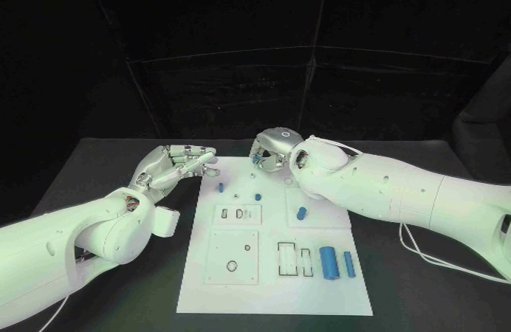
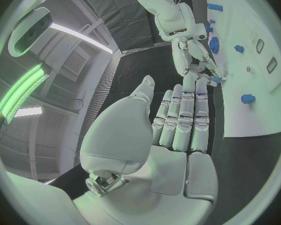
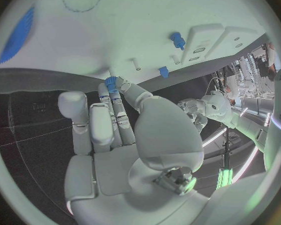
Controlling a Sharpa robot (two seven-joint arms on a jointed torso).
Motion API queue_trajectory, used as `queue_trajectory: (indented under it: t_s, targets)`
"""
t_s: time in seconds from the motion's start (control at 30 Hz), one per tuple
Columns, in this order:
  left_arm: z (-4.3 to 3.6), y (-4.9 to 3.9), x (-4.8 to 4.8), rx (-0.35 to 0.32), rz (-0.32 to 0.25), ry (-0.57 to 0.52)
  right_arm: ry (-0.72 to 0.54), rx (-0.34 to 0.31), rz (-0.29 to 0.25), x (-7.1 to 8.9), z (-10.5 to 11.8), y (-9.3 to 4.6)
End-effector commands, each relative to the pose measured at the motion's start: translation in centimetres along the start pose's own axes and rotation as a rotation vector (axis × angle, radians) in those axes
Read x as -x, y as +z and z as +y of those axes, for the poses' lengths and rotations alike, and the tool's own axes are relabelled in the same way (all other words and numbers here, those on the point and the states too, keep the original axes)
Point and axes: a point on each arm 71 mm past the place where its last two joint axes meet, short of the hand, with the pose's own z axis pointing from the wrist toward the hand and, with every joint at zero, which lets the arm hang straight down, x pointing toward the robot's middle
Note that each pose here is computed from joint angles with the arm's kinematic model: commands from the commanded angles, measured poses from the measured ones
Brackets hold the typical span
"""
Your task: Assemble the parts on the task board
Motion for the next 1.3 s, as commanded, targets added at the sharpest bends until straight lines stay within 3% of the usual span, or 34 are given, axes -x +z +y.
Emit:
queue_trajectory:
  t_s: [0.03, 1.03, 1.3]
  targets:
    - [-0.15, 0.04, -0.08, -0.007, 0.014, -0.002, -0.024, -0.012, 0.037, -0.47, -0.17, -0.15]
    - [-0.04, 0.01, 0.34, 0.005, 0.001, -0.008, -0.016, 0.008, 0.026, -0.31, 0.12, -0.39]
    - [-0.03, -0.01, 0.41, 0.008, 0.001, -0.007, -0.009, 0.003, -0.004, -0.13, 0.01, -0.30]
